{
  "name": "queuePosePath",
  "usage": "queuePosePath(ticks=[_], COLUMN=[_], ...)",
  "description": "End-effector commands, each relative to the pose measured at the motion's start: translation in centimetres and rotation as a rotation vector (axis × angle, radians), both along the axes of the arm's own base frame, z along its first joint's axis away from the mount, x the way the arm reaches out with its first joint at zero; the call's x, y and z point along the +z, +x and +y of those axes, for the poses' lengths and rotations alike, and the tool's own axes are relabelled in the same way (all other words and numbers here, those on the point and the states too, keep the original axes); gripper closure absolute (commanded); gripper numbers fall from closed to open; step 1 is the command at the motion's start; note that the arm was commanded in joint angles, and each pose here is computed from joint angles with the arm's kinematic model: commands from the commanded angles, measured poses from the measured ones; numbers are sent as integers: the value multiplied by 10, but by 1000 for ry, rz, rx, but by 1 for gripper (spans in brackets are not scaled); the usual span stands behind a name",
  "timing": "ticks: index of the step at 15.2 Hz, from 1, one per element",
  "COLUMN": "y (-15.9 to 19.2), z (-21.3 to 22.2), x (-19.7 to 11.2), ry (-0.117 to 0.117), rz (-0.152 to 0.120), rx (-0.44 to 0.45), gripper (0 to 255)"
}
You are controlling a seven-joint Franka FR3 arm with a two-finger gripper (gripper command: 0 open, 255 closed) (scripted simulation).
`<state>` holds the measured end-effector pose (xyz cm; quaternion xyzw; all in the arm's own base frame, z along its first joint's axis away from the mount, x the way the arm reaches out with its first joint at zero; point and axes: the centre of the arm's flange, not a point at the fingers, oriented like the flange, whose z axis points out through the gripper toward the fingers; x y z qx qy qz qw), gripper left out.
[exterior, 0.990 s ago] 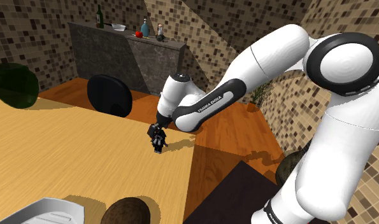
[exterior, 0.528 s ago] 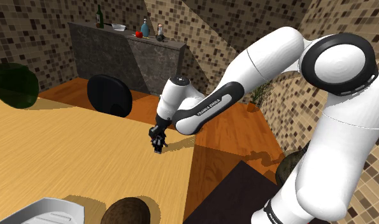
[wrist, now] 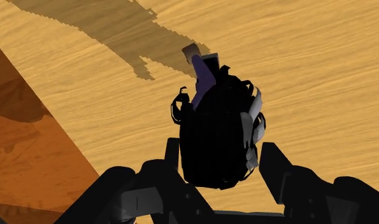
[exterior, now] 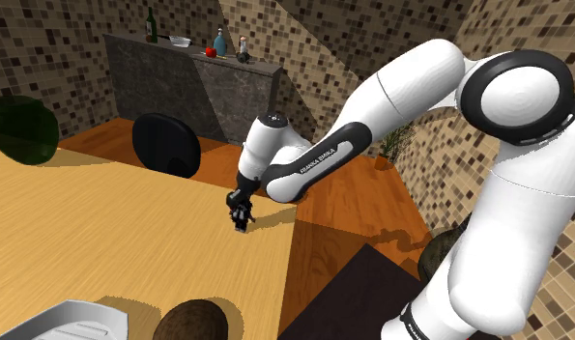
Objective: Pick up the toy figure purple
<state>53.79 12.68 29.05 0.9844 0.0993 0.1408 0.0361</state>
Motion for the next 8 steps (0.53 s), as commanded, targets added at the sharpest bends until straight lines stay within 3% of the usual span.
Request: queuePosePath(ticks=[1,8], y=[0,0], z=[-1,-1], x=[9,46], ry=[0,0], rz=[1,1], rx=[-1,-1], gripper=[255,255])
